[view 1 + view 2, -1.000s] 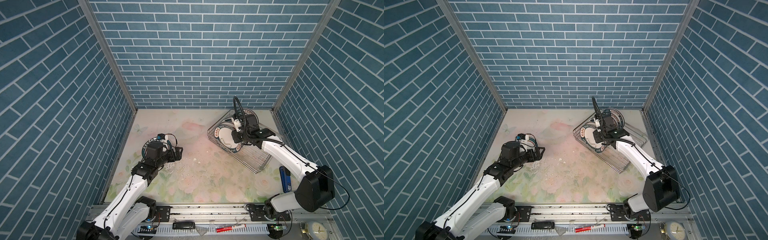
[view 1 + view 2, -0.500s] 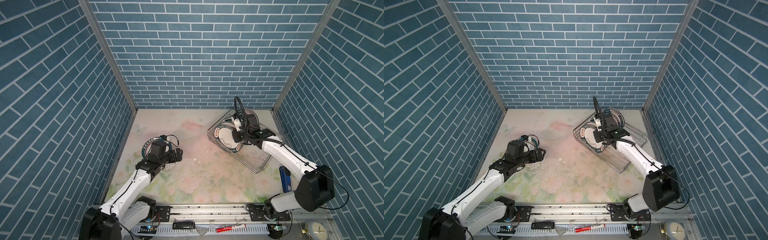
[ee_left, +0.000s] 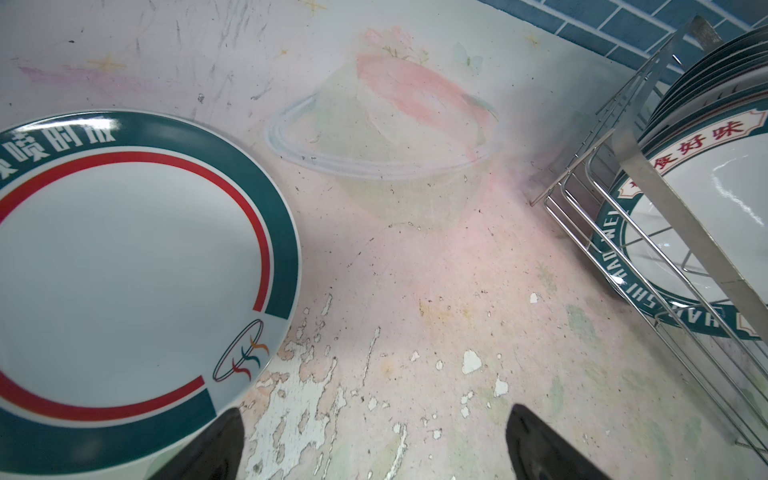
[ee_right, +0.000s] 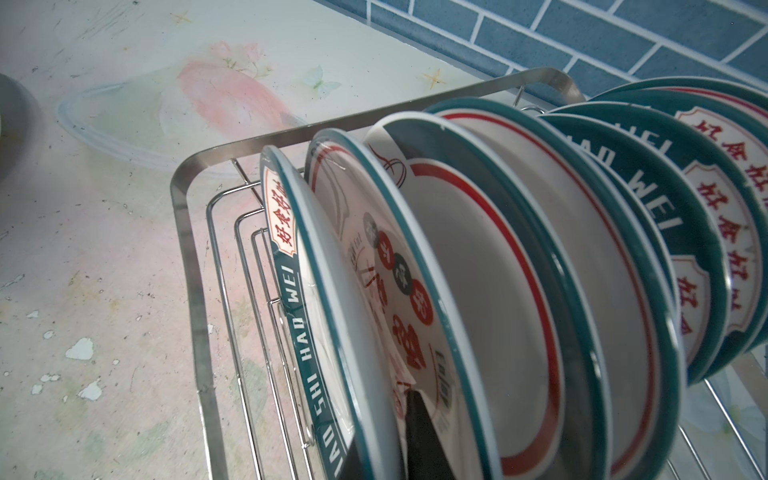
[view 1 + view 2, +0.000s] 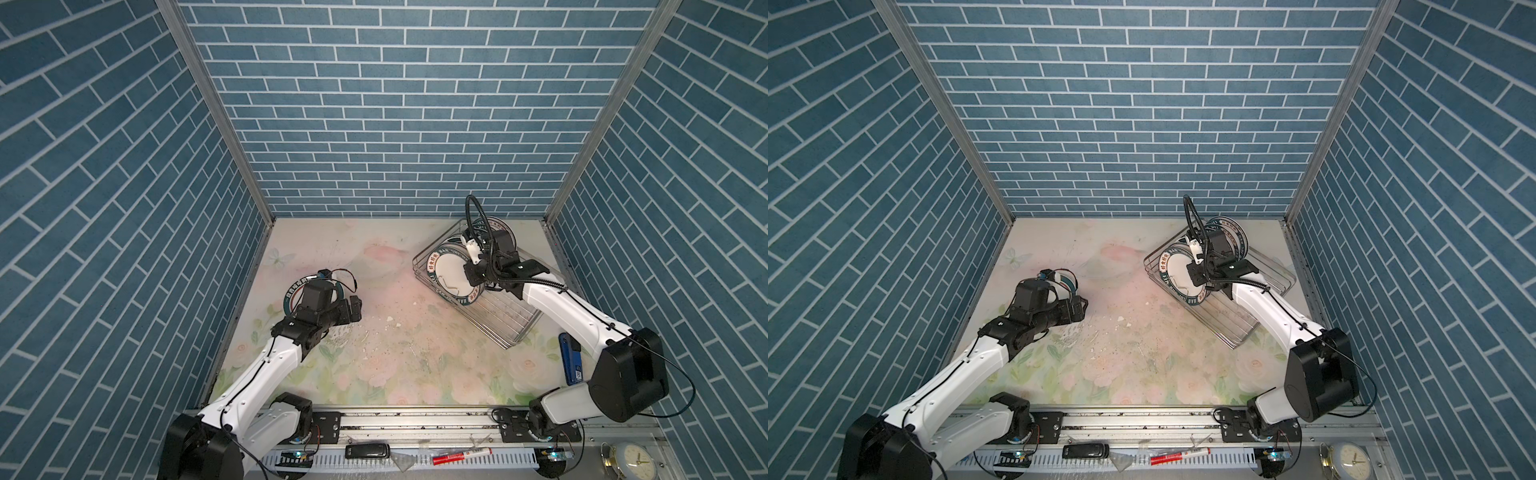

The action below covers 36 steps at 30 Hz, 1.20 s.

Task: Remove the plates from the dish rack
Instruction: 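Close the right gripper on the next outermost plate's rim in the rack, then lift the green-rimmed plate up out of the rack with the right gripper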

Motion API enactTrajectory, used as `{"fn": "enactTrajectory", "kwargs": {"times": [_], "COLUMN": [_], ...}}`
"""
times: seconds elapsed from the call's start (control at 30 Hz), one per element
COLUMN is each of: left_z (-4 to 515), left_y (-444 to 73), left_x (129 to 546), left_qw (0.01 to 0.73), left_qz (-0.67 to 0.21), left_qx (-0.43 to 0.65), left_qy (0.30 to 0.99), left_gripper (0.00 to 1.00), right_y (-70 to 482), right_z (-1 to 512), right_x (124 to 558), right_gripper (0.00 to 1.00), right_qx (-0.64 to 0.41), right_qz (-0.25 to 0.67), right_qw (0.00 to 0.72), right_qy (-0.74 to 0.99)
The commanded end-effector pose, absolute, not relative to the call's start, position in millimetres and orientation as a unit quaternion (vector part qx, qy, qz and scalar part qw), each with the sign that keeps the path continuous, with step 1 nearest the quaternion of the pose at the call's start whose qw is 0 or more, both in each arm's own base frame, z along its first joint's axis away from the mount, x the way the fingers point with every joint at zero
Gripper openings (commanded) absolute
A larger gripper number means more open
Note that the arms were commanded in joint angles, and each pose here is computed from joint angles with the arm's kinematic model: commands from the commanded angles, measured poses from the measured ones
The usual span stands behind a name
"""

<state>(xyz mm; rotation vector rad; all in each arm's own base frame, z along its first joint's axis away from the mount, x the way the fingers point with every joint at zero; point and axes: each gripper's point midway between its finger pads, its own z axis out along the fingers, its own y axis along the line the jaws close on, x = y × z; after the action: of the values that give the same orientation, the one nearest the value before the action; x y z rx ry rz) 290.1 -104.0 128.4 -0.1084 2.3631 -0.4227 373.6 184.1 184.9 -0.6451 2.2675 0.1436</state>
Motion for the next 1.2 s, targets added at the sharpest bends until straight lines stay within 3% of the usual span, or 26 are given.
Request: {"fn": "enactTrajectory", "kwargs": {"times": [0.0, 1.17], "left_z": [137.2, 129.6], "left_y": [-102.8, -122.6], "left_x": [293.9, 297.3], "left_qw": [0.366, 0.339], "left_qz": [-0.156, -0.187], "left_qx": [-0.041, -0.003], "left_qy": [0.916, 0.922], "left_gripper": [0.99, 0.99], "right_y": [187.5, 160.0], "right_z": [172.9, 239.1], "right_x": [362.4, 353.5], "right_gripper": [0.11, 0.01], "right_qx": [-0.236, -0.204], "right_qz": [0.082, 0.042], "right_qw": [0.36, 0.45], "right_qy": [0.899, 0.868]}}
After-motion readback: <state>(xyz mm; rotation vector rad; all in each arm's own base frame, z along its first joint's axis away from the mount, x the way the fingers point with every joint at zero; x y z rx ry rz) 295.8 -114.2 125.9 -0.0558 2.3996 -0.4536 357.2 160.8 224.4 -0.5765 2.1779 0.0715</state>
